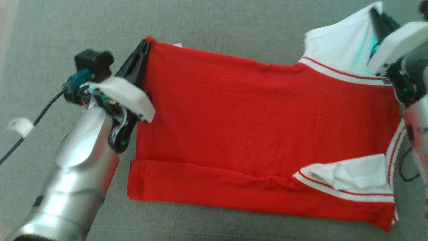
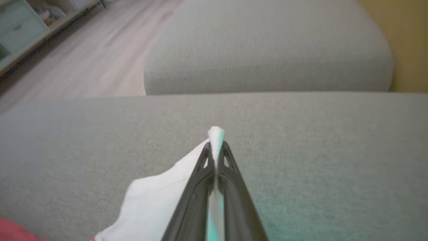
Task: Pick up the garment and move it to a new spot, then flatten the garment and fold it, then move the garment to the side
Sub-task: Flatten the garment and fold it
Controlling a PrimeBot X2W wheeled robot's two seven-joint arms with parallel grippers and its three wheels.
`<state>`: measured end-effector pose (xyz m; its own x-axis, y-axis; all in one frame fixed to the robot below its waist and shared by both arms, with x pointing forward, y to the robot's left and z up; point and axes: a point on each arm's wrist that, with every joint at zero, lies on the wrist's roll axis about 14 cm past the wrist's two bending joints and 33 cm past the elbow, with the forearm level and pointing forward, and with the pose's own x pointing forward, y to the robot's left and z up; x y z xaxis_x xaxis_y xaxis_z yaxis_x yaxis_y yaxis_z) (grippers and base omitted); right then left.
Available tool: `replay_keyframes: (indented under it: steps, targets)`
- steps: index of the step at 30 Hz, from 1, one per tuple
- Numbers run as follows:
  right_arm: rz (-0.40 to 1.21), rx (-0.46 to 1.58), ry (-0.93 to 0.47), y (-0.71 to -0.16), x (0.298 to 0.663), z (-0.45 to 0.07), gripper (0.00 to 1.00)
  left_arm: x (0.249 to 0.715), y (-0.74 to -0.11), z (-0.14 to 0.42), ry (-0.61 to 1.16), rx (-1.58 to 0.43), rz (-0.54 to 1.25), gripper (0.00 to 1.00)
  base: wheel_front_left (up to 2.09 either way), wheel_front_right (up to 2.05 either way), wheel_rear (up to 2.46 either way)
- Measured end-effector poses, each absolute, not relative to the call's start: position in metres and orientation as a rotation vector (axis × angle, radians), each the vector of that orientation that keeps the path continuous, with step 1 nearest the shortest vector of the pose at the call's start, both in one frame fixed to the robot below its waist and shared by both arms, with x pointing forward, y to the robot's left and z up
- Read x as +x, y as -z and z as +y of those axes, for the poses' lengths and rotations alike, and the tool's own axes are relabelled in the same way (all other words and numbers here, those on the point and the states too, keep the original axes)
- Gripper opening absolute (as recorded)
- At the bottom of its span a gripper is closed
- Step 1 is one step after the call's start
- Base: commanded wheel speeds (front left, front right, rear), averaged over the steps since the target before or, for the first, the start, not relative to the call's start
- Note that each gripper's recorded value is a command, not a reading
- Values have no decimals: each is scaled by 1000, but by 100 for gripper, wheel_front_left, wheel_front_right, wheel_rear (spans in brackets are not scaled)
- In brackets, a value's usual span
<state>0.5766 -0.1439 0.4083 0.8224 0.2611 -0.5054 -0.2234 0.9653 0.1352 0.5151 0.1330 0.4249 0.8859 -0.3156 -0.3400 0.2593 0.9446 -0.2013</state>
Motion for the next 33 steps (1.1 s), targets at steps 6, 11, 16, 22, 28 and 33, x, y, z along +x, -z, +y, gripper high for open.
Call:
replay_keyframes:
  steps: [6,11,16,22,28,33]
  targets:
    - [305,127,-250,-474,551,-164,0,495,-448,140,283,-157,314,0,0,0,0]
    - [255,156,-225,-491,500,-180,0,475,-463,142,262,-199,275,0,0,0,0]
    - [363,251,-175,-464,423,-179,0,438,-455,147,222,-253,330,0,0,0,0]
    - [517,378,-74,-425,347,-181,0,387,-425,148,171,-337,474,0,0,0,0]
    - [601,461,-29,-403,314,-178,100,353,-397,149,139,-381,601,5,0,0,0]
    - [541,482,-25,-410,310,-176,100,344,-392,153,93,-386,590,100,0,0,0]
